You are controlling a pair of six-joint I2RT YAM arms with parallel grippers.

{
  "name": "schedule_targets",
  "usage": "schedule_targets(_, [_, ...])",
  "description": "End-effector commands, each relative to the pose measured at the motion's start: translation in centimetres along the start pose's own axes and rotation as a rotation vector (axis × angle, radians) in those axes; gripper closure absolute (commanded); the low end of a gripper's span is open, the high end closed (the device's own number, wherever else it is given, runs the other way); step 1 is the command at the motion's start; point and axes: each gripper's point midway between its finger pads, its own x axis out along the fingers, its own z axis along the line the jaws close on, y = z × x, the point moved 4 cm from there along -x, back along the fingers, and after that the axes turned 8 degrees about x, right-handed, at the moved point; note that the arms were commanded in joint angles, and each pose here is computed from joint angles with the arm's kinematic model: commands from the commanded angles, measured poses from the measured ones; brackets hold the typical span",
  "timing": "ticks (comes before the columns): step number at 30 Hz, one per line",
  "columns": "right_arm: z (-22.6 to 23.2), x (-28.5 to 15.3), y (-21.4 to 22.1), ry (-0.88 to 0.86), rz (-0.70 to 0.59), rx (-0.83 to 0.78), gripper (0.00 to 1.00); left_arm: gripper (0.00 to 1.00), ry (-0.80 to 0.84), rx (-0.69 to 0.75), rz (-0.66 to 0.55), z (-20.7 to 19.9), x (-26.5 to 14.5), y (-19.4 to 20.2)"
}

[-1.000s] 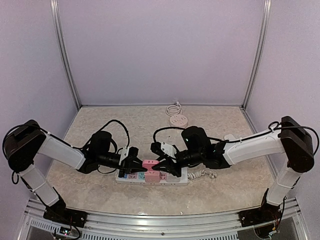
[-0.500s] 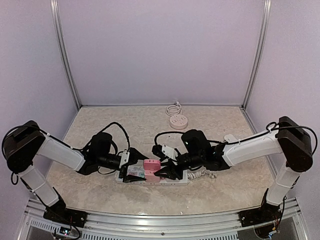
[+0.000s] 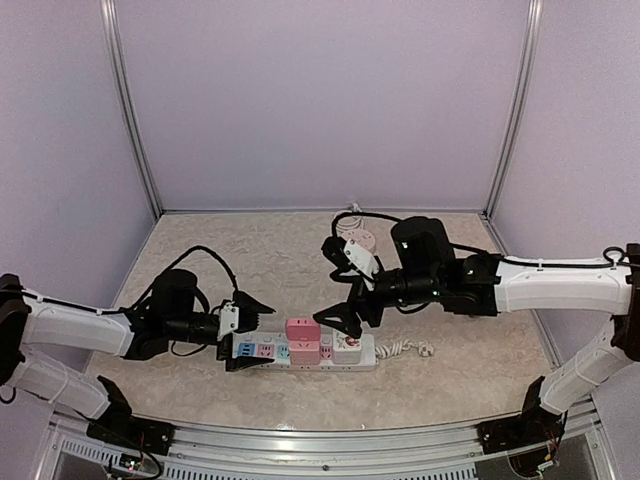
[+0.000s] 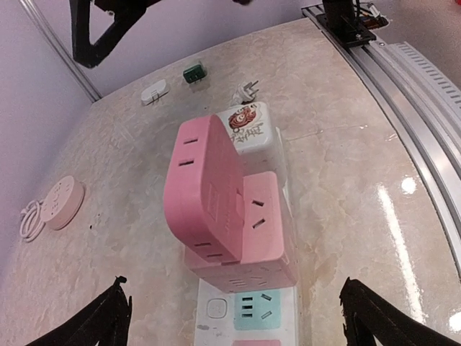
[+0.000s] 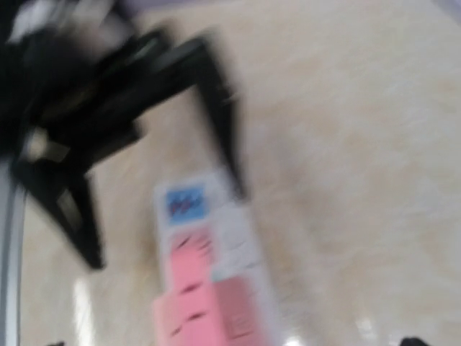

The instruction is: Insert the plug

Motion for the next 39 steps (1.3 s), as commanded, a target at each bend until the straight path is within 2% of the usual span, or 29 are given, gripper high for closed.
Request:
schedule_targets(1, [-4.2,-4.0,-3.4,0.339,-0.053,0.205,0.00,0.01,-0.078,-0.092,0.077,-0.5,-1.6,0.6])
schedule_targets(6, [-11.9,-10.5,-2.7,0.835,-0.086,0.559,0.00,0.01,-0.290,-0.285,0.077,1.0,-3.9,0.4])
schedule_targets(11, [-17.0,-14.7,1.1,1.009,-0.146,0.884,0.01,0.01,-0.548,-0.363,0.018,3.4,-7.1,-0.4])
schedule_targets(13, [-18.6,-16.5,4.0,1.121,-0.143,0.983,0.05,0.01,-0.656,-0.404,0.000,4.5,-8.8,-0.1])
schedule_targets(17, [-20.9,-19.6,10.6,1.347,-0.043,1.162,0.07,0.01,-0.868,-0.442,-0.029,6.1,-12.8,0.6])
schedule_targets(19, [-21.4,-20.1,13.7,1.402,0.054,1.257,0.07,0.01,-0.984,-0.422,-0.050,6.6,-14.9,0.7])
schedule_targets(22, [-21.9,-20.4,17.0,1.482,0.134,1.367,0.07,0.01,-1.140,-0.413,-0.089,6.9,-18.0,0.8])
schedule_targets(24, [-21.9,-20.3,18.3,1.523,0.144,1.422,0.07,0.01,-1.177,-0.383,-0.117,6.8,-19.2,0.3])
schedule_targets(28, [-22.0,-20.9,19.6,1.608,0.084,1.488,0.11,0.01,-1.209,-0.327,-0.159,6.2,-20.2,-0.4])
schedule_targets(32, [-22.4,-20.9,20.7,1.646,0.080,1.539,0.14,0.01,-1.121,-0.268,-0.256,5.6,-19.7,-2.6])
schedule_targets(39, [-22.3,-20.9,22.8,1.710,0.130,1.585,0.18,0.01,-1.061,-0.230,-0.277,4.5,-18.9,-2.7])
